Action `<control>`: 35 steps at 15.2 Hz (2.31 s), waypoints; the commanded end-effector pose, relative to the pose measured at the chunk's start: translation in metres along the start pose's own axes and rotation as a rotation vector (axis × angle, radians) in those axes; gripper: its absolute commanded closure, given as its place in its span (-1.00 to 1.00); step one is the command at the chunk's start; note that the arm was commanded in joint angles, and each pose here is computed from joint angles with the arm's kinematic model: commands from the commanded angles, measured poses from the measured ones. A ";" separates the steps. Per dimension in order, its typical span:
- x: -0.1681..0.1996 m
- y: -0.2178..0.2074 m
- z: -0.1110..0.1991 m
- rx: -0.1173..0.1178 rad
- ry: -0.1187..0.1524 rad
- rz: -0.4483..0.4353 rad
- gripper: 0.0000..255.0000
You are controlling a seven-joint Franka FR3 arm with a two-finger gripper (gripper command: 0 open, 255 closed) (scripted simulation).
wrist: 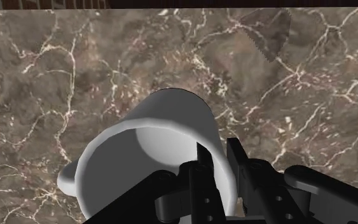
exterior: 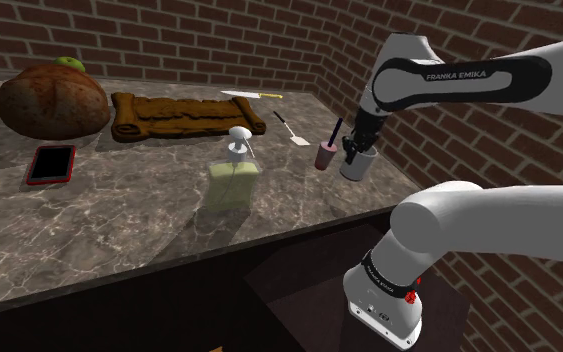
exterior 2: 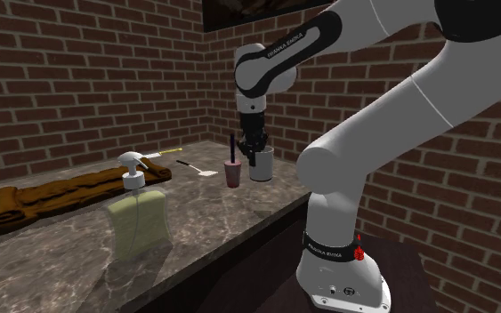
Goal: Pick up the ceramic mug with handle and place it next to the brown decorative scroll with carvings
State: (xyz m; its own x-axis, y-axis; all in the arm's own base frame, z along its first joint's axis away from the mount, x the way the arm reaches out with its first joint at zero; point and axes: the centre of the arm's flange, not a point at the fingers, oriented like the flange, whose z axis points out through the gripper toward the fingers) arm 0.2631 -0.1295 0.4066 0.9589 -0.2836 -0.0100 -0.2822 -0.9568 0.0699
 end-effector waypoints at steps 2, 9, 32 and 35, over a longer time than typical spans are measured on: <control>-0.001 0.002 -0.016 0.000 0.000 0.000 1.00; -0.002 0.004 -0.053 0.000 0.000 0.000 1.00; 0.050 -0.126 -0.125 0.000 0.000 0.000 1.00; 0.065 -0.163 -0.128 0.000 0.000 0.000 1.00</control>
State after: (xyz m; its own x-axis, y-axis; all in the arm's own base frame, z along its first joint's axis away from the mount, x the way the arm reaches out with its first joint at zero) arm 0.3676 0.0033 0.5233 0.9591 -0.2828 -0.0100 -0.2814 -0.9570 0.0709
